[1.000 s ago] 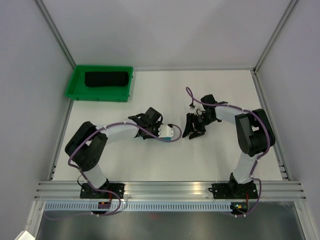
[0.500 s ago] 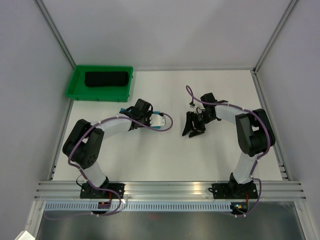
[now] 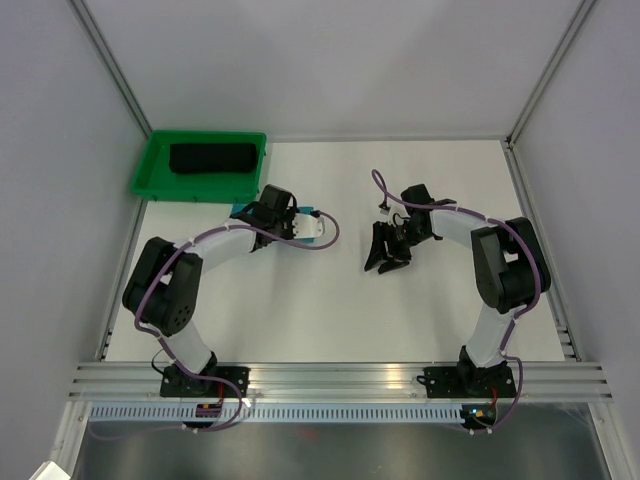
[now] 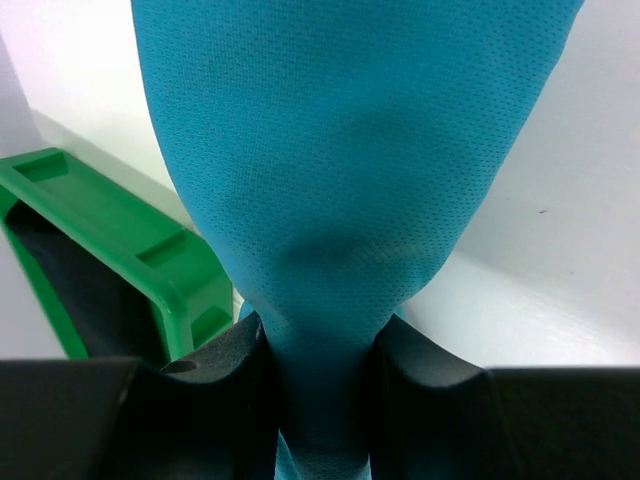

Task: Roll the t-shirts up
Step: Place the rolled tshirt into the container

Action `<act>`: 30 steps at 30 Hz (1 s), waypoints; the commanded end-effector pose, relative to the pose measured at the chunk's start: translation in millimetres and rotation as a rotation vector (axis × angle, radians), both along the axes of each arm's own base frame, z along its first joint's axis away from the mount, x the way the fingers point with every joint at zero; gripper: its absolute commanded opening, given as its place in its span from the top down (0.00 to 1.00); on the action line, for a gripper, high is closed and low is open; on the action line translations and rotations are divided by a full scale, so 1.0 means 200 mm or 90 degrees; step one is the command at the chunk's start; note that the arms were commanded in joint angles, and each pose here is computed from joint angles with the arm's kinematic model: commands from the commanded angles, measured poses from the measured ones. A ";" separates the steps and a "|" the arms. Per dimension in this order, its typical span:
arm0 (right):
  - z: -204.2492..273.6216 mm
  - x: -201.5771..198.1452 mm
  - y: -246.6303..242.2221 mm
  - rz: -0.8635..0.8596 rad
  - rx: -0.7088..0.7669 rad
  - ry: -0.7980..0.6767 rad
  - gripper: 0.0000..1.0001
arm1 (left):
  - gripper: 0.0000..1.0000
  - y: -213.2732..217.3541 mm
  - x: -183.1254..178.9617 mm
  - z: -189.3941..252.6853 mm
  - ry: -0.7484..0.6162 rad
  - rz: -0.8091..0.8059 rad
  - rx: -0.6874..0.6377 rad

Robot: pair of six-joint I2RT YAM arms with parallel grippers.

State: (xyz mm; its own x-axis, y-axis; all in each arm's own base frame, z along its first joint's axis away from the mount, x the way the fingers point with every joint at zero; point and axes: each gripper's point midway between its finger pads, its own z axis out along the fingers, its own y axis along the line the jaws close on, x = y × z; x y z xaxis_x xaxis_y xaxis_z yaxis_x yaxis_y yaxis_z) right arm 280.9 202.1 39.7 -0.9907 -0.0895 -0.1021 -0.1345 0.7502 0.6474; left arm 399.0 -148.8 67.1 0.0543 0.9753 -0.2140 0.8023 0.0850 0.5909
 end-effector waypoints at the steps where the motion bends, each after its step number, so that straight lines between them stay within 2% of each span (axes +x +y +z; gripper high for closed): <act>1: 0.05 0.05 0.01 -0.005 0.002 -0.022 0.42 | 0.98 -0.03 0.15 0.22 -0.086 -0.014 -0.016; 12: 0.02 0.03 0.00 -0.004 -0.002 -0.013 0.42 | 0.98 0.01 0.33 0.47 -0.184 -0.002 -0.027; 16: 0.00 0.02 0.00 -0.005 -0.005 -0.007 0.42 | 0.98 0.05 0.44 0.58 -0.256 0.000 -0.012; 19: 0.00 0.02 -0.01 -0.008 -0.011 -0.007 0.42 | 0.98 0.09 0.57 0.73 -0.342 0.023 -0.015; 24: -0.03 -0.02 -0.03 -0.005 -0.025 0.012 0.42 | 0.98 0.24 0.80 0.96 -0.472 0.060 -0.007; 30: -0.05 -0.06 -0.04 -0.008 -0.034 0.030 0.42 | 0.98 0.50 1.02 0.94 -0.520 0.104 0.015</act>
State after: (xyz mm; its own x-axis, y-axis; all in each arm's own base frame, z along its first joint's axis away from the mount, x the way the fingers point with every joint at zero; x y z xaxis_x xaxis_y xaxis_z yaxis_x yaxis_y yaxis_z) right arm 275.2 197.1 33.6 -0.9931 -0.0868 -0.0787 -0.1170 0.7702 0.6270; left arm 577.8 -74.9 217.6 0.0470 0.9808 -0.1891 0.2584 0.1709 0.9508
